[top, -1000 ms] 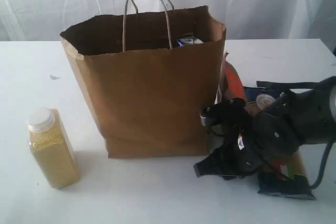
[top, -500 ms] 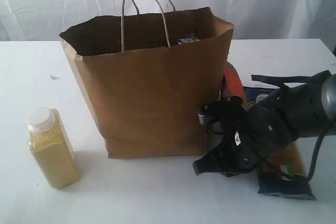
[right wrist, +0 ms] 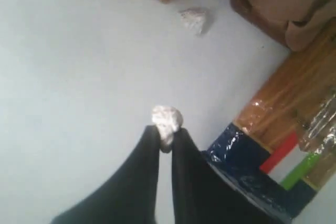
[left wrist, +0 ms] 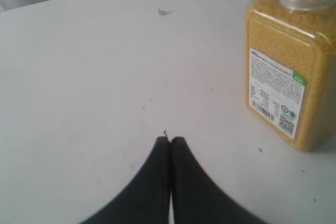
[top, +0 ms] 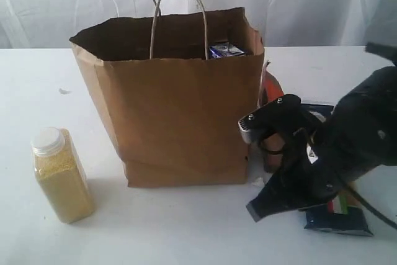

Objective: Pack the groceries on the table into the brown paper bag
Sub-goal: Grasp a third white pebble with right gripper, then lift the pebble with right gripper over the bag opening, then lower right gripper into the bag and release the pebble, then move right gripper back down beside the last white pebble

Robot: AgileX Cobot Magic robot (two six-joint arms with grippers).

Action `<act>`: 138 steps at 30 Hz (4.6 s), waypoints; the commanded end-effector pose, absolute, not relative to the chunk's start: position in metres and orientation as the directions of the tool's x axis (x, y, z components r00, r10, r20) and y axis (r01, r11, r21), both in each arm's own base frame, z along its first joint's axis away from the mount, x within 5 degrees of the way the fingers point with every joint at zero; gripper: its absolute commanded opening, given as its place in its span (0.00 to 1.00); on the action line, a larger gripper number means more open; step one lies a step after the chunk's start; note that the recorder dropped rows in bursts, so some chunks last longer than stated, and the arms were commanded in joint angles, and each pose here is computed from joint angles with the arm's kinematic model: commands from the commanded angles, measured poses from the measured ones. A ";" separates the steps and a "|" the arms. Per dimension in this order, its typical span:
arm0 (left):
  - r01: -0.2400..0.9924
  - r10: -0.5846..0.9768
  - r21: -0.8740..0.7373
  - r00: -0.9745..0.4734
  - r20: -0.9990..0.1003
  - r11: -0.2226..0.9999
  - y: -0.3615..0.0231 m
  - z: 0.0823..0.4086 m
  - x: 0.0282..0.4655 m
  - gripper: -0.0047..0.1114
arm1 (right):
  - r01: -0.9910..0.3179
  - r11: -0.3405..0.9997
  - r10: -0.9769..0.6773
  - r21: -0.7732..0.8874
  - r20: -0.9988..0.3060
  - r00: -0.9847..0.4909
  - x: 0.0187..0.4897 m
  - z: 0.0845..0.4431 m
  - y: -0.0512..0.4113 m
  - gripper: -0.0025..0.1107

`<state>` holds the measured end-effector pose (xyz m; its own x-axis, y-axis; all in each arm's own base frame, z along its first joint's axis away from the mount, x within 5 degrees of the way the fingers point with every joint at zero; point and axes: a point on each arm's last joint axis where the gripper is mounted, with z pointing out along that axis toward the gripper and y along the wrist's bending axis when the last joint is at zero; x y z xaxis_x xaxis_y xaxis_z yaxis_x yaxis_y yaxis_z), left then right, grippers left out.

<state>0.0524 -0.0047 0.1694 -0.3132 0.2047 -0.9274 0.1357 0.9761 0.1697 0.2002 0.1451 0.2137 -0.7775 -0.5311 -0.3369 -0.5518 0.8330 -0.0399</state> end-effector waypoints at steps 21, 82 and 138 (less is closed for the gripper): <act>0.132 0.194 0.159 -0.313 -0.930 0.978 -0.005 0.168 0.052 0.04 | -0.873 0.466 -0.245 0.142 -0.928 -0.281 0.153 0.403 0.227 0.02; 0.132 0.194 0.159 -0.313 -0.930 0.978 -0.005 0.168 0.052 0.04 | -0.665 0.747 -0.336 -0.022 -0.876 -0.348 0.257 0.360 0.303 0.46; 0.132 0.194 0.159 -0.313 -0.930 0.978 -0.005 0.168 0.052 0.04 | -0.983 0.168 -0.766 -0.076 -0.637 -0.081 0.075 0.363 0.310 0.02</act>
